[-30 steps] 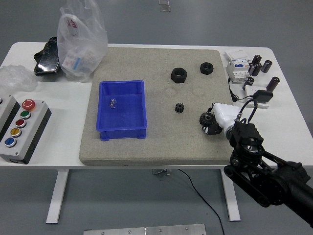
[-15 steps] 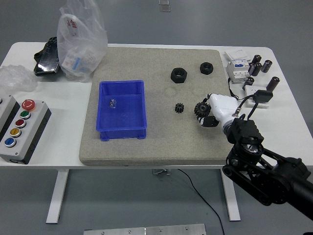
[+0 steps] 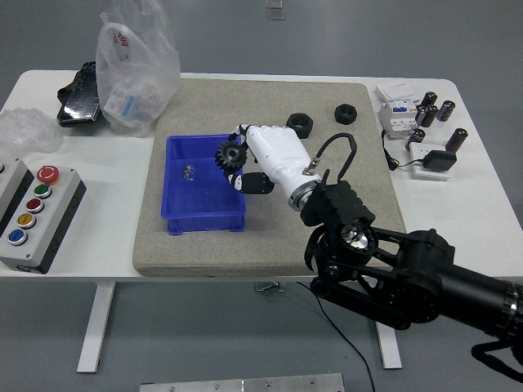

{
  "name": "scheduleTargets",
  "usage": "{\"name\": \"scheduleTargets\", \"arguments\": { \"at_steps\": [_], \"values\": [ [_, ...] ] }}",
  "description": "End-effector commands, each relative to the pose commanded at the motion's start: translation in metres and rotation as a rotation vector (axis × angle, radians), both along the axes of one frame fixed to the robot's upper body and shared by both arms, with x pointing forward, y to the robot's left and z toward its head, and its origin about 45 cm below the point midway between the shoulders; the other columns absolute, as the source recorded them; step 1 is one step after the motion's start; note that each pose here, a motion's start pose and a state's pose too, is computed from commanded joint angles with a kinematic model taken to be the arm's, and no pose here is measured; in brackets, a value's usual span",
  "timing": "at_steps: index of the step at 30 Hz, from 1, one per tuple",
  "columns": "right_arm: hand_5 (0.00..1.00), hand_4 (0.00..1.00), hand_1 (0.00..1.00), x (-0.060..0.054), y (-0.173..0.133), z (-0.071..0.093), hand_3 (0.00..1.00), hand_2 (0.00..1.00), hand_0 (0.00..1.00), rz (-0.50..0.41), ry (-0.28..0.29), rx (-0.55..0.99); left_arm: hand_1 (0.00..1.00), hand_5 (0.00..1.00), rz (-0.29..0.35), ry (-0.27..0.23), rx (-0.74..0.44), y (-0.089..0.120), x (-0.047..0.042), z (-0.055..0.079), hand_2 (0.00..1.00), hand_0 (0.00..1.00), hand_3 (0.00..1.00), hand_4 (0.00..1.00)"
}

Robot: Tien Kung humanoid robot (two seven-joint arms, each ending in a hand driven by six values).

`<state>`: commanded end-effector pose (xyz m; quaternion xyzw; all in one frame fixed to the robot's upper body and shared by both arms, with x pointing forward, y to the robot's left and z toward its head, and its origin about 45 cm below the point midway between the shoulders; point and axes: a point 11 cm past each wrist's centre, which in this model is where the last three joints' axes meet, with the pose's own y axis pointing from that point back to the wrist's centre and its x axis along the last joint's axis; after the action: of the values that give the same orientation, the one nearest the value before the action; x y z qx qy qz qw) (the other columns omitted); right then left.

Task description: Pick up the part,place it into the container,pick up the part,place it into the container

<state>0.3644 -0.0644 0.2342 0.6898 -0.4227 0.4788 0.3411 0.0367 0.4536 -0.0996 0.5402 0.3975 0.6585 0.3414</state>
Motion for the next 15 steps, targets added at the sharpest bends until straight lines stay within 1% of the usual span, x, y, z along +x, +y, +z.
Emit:
{"name": "scheduleTargets", "arguments": {
  "at_steps": [1, 2, 5, 7, 8, 10, 13, 14, 15],
  "values": [
    [0.002, 0.469, 0.444, -0.002, 0.005, -0.004, 0.473, 0.408, 0.278, 0.02, 0.003, -0.015, 0.569, 0.334, 0.001, 0.001, 0.0, 0.0, -0.0003, 0.0, 0.561, 0.643, 0.621, 0.722],
    [0.003, 0.466, 0.56, -0.005, 0.008, -0.008, 0.478, 0.579, 0.377, 0.039, 0.008, -0.031, 0.569, 0.334, 0.001, 0.003, 0.0, 0.0, -0.0008, 0.0, 0.561, 0.643, 0.621, 0.723],
    [0.003, 0.466, 0.56, -0.011, 0.016, -0.021, 0.478, 0.579, 0.377, 0.079, 0.027, -0.067, 0.569, 0.334, 0.003, 0.008, -0.001, -0.001, -0.0028, 0.0, 0.561, 0.643, 0.621, 0.723],
    [0.003, 0.466, 0.56, -0.012, 0.017, -0.028, 0.478, 0.579, 0.377, 0.087, 0.037, -0.087, 0.569, 0.334, 0.004, 0.01, -0.002, -0.001, -0.0035, -0.001, 0.561, 0.643, 0.621, 0.723],
    [0.002, 0.516, 0.69, -0.012, 0.017, -0.03, 0.513, 0.722, 0.476, 0.088, 0.042, -0.095, 0.569, 0.334, 0.004, 0.01, -0.002, -0.001, -0.0037, -0.001, 0.562, 0.643, 0.621, 0.723],
    [0.002, 0.516, 0.69, -0.012, 0.016, -0.035, 0.513, 0.722, 0.476, 0.087, 0.05, -0.113, 0.569, 0.334, 0.004, 0.009, -0.002, -0.001, -0.0036, -0.001, 0.562, 0.643, 0.621, 0.723],
    [0.002, 0.516, 0.69, -0.011, 0.016, -0.036, 0.513, 0.722, 0.476, 0.083, 0.05, -0.121, 0.569, 0.334, 0.004, 0.008, -0.002, -0.001, -0.0031, -0.001, 0.562, 0.643, 0.621, 0.723],
    [0.159, 0.405, 0.75, -0.01, 0.016, -0.036, 0.644, 0.81, 0.523, 0.08, 0.047, -0.12, 0.57, 0.334, 0.004, 0.008, -0.002, -0.001, -0.0029, -0.001, 0.562, 0.643, 0.621, 0.723],
    [0.159, 0.405, 0.75, -0.01, 0.016, -0.035, 0.644, 0.81, 0.523, 0.078, 0.043, -0.118, 0.57, 0.334, 0.004, 0.007, -0.002, -0.001, -0.0028, -0.001, 0.562, 0.643, 0.621, 0.723]
  ]
}}
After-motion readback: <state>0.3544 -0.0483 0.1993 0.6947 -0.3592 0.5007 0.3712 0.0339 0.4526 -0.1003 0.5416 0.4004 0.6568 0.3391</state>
